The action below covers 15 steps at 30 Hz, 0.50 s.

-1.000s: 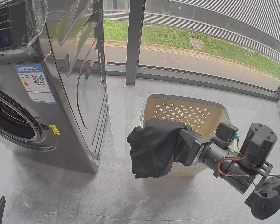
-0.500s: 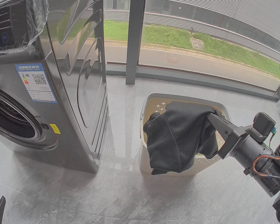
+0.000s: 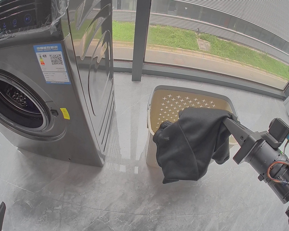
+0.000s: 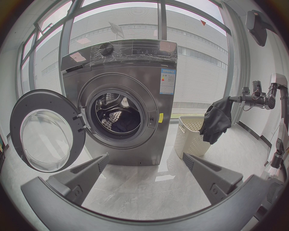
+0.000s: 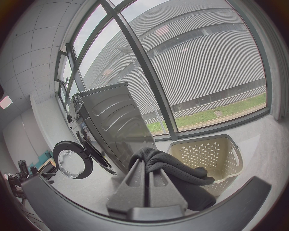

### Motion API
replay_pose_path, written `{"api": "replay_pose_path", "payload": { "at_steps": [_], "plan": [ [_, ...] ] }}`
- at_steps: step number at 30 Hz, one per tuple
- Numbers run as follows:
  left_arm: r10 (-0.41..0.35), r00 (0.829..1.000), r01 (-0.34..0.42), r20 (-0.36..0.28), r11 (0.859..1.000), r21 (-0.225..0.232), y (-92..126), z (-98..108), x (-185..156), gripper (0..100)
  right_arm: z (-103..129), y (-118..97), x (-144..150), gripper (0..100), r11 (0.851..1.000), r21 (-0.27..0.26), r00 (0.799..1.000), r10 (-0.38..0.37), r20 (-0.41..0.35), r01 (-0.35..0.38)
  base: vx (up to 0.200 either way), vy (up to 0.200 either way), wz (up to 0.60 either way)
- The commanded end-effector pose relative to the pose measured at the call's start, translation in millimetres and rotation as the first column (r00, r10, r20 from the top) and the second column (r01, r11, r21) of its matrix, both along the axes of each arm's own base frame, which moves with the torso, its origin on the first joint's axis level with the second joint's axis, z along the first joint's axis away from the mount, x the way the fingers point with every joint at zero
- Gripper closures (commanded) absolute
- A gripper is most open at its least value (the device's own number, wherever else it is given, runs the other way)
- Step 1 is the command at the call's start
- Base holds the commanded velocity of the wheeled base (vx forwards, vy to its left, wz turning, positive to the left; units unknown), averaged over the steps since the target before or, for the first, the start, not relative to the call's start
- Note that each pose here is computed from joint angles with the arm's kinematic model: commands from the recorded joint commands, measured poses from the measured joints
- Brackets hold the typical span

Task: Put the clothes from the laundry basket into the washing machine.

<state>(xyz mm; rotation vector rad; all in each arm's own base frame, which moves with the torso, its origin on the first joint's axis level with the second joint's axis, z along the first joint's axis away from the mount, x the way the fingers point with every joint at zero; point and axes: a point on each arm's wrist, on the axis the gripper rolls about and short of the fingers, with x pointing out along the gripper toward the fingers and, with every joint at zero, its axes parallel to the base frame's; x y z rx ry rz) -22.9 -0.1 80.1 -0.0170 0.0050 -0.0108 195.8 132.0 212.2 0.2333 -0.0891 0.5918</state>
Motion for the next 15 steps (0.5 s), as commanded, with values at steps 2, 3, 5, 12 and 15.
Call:
{"api": "replay_pose_path", "payload": {
  "at_steps": [2, 3, 5, 12, 15],
  "plan": [
    [0.002, 1.0, -0.002, 0.0, 1.0, 0.0, 0.0, -4.4, -0.1, 0, 1.5, -5.6, 3.7, 100, 1.0, 0.005, 1.0, -0.026, 0.006, 0.026, 0.0, 0.2, 0.0],
    [0.002, 1.0, -0.002, 0.0, 1.0, 0.0, 0.0, -4.4, -0.1, 0, 1.9, -5.2, 3.6, 100, 1.0, 0.006, 1.0, -0.025, 0.007, 0.025, 0.0, 0.2, 0.0],
    [0.002, 1.0, -0.002, 0.0, 1.0, -0.001, 0.0, -4.4, -0.1, 0, 3.4, -4.6, 3.2, 100, 1.0, 0.009, 1.0, -0.022, 0.012, 0.022, 0.0, 0.2, 0.0],
    [0.002, 1.0, -0.002, 0.0, 1.0, -0.003, 0.0, -4.4, -0.1, 0, 1.8, -2.6, 3.9, 100, 1.0, 0.006, 1.0, -0.011, 0.007, 0.011, 0.0, 0.2, 0.0],
    [0.002, 1.0, -0.002, 0.0, 1.0, -0.003, 0.0, -4.4, -0.1, 0, 0.0, -2.0, 4.3, 100, 1.0, 0.004, 1.0, -0.009, 0.001, 0.009, 0.0, 0.2, 0.0]
  ]
}}
